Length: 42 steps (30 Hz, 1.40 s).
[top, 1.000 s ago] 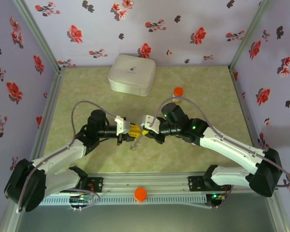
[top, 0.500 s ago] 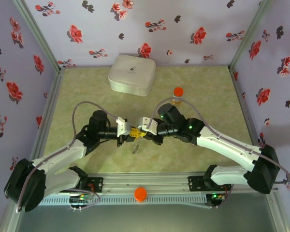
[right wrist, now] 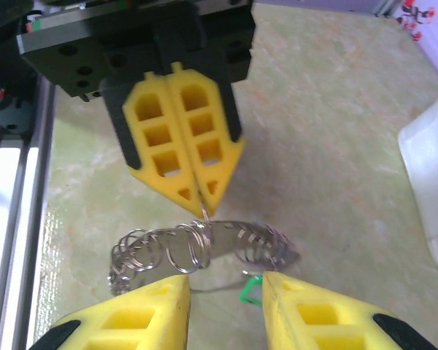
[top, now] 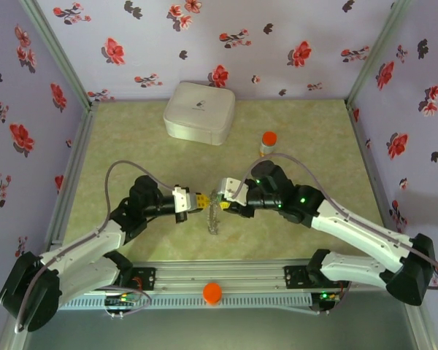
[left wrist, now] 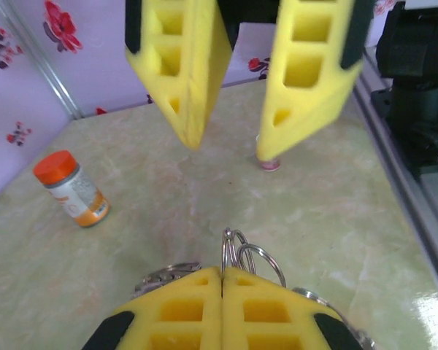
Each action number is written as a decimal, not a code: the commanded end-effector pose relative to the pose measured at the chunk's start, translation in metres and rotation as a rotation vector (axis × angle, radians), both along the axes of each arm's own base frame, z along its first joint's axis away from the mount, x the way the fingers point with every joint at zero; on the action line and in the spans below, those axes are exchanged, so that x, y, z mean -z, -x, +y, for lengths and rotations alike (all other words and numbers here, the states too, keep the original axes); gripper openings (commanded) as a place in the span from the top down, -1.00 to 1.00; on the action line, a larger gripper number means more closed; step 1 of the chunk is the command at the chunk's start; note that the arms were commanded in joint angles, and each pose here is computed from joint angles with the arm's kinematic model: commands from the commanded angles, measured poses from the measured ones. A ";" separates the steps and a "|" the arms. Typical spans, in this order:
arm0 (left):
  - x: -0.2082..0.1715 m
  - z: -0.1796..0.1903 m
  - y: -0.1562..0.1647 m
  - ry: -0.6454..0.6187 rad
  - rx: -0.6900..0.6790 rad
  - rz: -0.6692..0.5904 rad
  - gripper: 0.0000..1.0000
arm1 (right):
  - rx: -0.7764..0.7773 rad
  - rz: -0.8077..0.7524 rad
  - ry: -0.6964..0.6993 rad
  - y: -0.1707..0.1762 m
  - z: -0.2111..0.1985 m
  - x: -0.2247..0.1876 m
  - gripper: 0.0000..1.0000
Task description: Put the keys on the keyring
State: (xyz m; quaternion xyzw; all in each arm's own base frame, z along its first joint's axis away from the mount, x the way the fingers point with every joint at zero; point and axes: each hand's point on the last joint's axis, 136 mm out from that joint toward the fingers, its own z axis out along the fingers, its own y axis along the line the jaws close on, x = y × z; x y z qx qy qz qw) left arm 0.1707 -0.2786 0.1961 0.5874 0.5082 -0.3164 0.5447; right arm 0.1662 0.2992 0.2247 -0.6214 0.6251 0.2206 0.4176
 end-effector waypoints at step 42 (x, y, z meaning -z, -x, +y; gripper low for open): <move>-0.020 0.003 -0.018 0.074 -0.126 -0.170 1.00 | -0.112 0.099 0.123 0.012 0.021 0.031 0.06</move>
